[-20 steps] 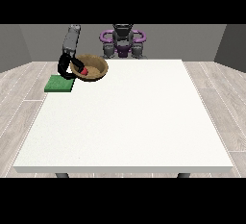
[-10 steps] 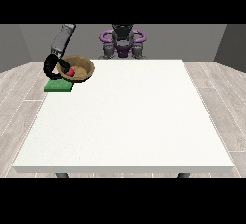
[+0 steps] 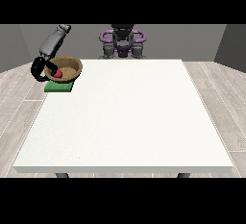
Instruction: Pick the cup and pour the ball into the bowl, then pick the bowl and place it on the pad
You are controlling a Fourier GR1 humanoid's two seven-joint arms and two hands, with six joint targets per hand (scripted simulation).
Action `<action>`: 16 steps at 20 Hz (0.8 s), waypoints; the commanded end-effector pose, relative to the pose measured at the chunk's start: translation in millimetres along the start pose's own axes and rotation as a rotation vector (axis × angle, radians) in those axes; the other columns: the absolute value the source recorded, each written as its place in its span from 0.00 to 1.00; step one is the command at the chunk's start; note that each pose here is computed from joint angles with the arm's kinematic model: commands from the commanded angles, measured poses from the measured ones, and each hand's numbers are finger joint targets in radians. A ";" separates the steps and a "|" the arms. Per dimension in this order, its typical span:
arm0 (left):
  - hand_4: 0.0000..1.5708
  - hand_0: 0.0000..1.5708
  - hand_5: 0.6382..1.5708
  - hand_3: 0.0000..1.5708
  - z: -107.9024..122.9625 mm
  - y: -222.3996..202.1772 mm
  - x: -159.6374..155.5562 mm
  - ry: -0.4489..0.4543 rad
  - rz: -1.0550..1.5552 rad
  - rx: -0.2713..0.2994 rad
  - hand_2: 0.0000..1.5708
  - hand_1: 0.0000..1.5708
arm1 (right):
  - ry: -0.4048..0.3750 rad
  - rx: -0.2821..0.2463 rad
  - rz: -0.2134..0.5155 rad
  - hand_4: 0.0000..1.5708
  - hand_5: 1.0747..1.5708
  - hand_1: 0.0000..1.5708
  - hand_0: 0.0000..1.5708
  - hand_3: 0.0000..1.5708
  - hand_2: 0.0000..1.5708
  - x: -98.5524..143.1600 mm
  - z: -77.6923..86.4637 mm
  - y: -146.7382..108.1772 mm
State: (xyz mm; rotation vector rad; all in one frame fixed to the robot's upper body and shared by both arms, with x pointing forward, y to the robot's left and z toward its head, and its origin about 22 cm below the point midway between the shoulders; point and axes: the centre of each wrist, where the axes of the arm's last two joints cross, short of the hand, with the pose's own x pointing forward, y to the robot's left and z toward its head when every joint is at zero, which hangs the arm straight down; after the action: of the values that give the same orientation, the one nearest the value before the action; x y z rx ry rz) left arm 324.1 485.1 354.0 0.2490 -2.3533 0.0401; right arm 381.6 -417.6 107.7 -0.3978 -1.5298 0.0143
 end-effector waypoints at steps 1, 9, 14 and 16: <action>0.10 0.00 0.96 0.00 -1.2 -8.9 3.9 -0.047 0.000 -0.017 0.00 0.00 | -0.049 -0.041 -0.014 0.82 0.96 1.00 1.00 0.45 1.00 -0.8 1.3 -25.8; 0.00 0.00 0.96 0.00 -7.3 -11.7 38.4 -0.082 0.038 -0.034 0.00 0.00 | -0.055 -0.077 0.025 0.81 0.98 1.00 1.00 0.38 1.00 -3.9 11.2 -78.6; 0.00 0.00 0.96 0.00 -1.5 -13.2 22.9 -0.029 0.028 -0.015 0.00 0.00 | -0.034 -0.064 0.032 0.79 0.99 1.00 1.00 0.56 1.00 5.7 7.8 -80.2; 0.00 0.00 0.96 0.00 6.7 -17.1 -2.5 0.053 0.017 -0.032 0.00 0.00 | 0.003 -0.039 0.088 0.78 1.00 1.00 1.00 0.66 1.00 4.3 5.4 -66.8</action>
State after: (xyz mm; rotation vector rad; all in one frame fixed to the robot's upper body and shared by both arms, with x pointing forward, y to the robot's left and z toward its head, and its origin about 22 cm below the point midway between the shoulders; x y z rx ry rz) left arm 316.4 468.2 364.7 0.2136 -2.3667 0.0126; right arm 360.0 -480.2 130.7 -0.4771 -1.5474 0.0066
